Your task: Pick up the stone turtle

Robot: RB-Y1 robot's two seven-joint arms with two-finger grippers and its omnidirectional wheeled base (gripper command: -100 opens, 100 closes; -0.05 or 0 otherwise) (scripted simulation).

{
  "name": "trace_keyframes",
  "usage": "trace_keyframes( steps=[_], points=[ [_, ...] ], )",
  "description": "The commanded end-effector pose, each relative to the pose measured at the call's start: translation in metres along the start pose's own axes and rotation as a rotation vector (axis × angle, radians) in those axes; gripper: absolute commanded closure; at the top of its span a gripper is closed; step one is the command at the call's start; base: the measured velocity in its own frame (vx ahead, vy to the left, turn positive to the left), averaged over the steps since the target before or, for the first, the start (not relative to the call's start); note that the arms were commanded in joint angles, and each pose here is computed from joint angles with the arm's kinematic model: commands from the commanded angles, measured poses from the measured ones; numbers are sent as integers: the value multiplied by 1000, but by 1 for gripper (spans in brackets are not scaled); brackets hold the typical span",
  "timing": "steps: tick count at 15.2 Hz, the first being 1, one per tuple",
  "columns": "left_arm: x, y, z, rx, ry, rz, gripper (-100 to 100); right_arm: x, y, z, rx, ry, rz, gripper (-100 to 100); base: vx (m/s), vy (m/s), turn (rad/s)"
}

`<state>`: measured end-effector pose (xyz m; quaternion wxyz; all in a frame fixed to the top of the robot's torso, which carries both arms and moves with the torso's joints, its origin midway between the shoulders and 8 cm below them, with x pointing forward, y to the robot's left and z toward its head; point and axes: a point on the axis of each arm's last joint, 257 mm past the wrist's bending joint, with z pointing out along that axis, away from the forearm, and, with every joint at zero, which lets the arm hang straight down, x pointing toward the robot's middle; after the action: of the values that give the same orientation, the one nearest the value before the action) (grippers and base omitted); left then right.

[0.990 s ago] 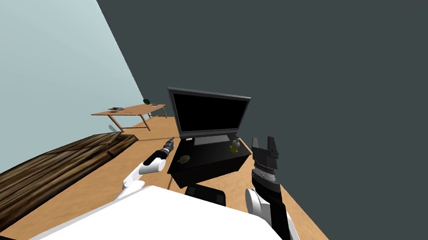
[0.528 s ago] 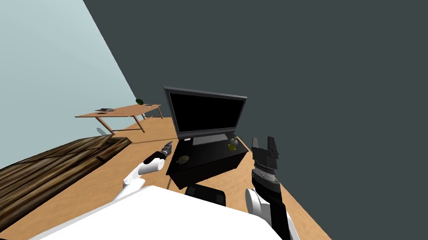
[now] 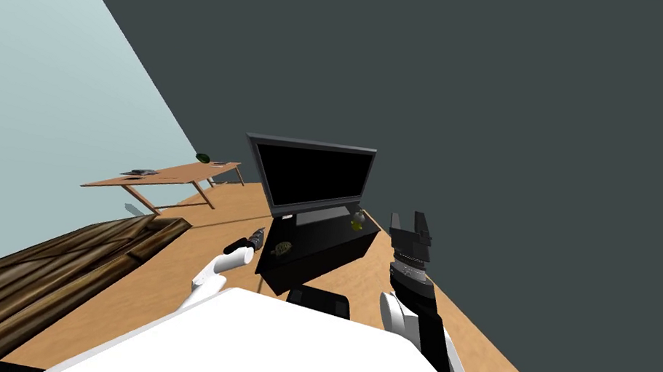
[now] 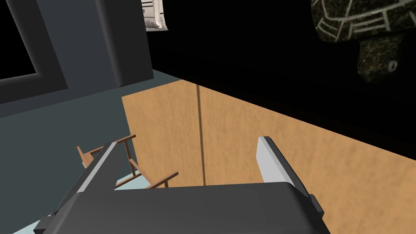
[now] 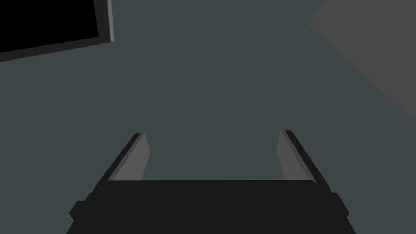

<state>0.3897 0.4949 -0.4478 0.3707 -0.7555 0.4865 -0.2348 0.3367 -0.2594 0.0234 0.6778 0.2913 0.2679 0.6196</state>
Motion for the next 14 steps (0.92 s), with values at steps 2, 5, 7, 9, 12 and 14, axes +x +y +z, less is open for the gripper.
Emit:
trace_keyframes(
  steps=[2,5,7,9,12,14],
  points=[
    [-6,24,3,-77,-7,-30,-100,0,0,0,0,0,0,0,-21,22,-104],
    [-10,57,6,-181,-15,-81,-100,0,0,0,0,0,0,0,-23,23,-117],
    [-10,74,6,-235,-16,-105,-100,0,0,0,0,0,0,0,-22,21,-125],
    [-10,89,5,-286,-15,-128,-100,0,0,0,0,0,0,0,-19,20,-97],
    [-7,115,2,-369,-12,-170,-100,0,0,0,0,0,0,0,-24,24,-135],
    [-5,125,0,-405,-10,-188,-100,0,0,0,0,0,0,0,-20,21,-113]
  ],
)
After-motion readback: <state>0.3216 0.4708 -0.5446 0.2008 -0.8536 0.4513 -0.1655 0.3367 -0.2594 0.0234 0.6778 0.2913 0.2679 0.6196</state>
